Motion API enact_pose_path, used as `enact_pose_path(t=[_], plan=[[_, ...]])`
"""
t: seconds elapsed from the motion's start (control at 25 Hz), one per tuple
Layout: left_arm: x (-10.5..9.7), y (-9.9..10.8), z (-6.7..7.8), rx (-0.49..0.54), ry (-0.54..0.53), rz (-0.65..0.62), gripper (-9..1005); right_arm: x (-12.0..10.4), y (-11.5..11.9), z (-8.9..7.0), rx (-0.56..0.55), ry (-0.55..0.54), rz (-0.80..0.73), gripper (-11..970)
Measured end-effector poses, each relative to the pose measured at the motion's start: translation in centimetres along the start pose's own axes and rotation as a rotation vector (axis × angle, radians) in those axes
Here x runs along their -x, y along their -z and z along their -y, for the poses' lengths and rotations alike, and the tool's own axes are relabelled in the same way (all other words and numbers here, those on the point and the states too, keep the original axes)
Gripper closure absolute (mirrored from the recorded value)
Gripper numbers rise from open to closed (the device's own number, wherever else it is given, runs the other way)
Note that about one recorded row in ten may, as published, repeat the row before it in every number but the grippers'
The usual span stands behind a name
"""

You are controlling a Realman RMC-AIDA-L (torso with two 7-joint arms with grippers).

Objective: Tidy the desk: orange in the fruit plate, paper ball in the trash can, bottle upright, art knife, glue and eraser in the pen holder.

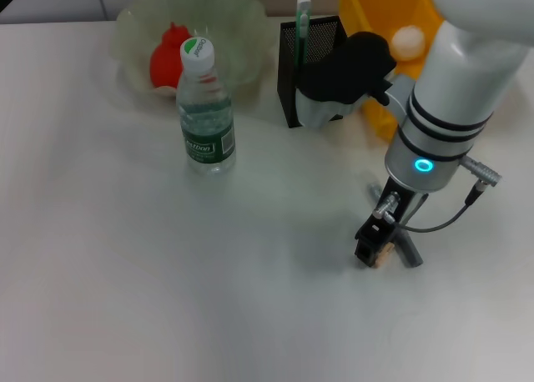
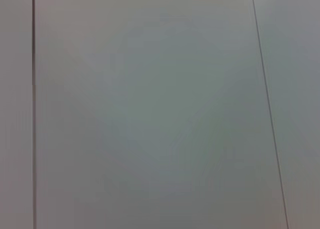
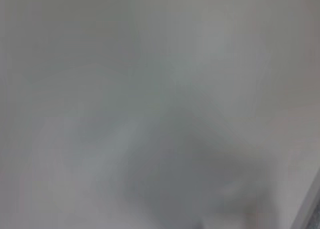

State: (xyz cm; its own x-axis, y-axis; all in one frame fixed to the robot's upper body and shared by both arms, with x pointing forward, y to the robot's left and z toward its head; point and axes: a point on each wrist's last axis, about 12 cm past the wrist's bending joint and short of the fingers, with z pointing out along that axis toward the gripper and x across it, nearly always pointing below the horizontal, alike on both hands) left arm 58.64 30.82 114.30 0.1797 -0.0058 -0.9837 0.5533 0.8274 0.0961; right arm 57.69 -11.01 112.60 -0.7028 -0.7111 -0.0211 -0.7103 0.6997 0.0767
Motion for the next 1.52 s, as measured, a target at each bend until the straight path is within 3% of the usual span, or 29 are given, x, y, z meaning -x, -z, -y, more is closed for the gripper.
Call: enact_pose_path(t=[0.16,0.24,0.28,0.32,0.44,0.48,0.52,0.6,0.68,0.72,0.88,1.08,1.28,1.52], plan=[[0.0,0.0,0.0,-0.001,0.000,-0.001,223,-0.4,0.6,1.2,0.072,-0.084,0.060,549],[0.0,0.1,0.0,0.000,0.001,-0.001,223,-0.8,1.4,2.1,0.147,-0.122,0.128,549],[-0.1,0.1,0.0,0.001,0.001,-0.002,223,-1.8,2.6,3.6,0.259,-0.167,0.263,550],[-0.1,0.1,0.0,0.001,0.001,-0.002,223,-1.8,2.6,3.6,0.259,-0.167,0.263,550],[-0.1,0.2,-0.1,0.007,0.002,-0.005,223,-4.0,4.3,6.1,0.440,-0.219,0.553,550],[-0.3,0.3,-0.1,0.012,-0.001,-0.009,223,-5.7,4.8,7.6,0.554,-0.230,0.782,550],[-0.3,0.3,-0.1,0.013,-0.001,-0.009,223,-5.7,4.8,7.6,0.554,-0.230,0.782,550],[-0.3,0.4,-0.2,0.017,-0.003,-0.009,223,-7.6,4.6,8.9,0.612,-0.218,1.037,550],[-0.4,0.5,-0.3,0.025,-0.002,-0.009,223,-9.4,2.9,10.5,0.528,-0.204,1.350,550],[-0.4,0.5,-0.3,0.025,-0.002,-0.009,223,-9.4,2.9,10.5,0.528,-0.204,1.350,550],[-0.6,0.4,-0.2,0.022,0.013,-0.012,223,-9.3,0.1,11.7,0.296,-0.210,1.510,550],[-0.6,0.3,-0.2,0.020,0.013,-0.011,223,-6.0,-1.2,12.4,0.126,-0.217,1.439,550],[-0.7,0.5,-0.1,0.022,0.016,-0.013,223,-4.1,-1.5,12.0,0.092,-0.189,1.363,549],[-1.0,0.8,-0.1,0.031,0.030,-0.012,223,-3.4,-1.8,11.5,0.104,-0.178,1.333,549]])
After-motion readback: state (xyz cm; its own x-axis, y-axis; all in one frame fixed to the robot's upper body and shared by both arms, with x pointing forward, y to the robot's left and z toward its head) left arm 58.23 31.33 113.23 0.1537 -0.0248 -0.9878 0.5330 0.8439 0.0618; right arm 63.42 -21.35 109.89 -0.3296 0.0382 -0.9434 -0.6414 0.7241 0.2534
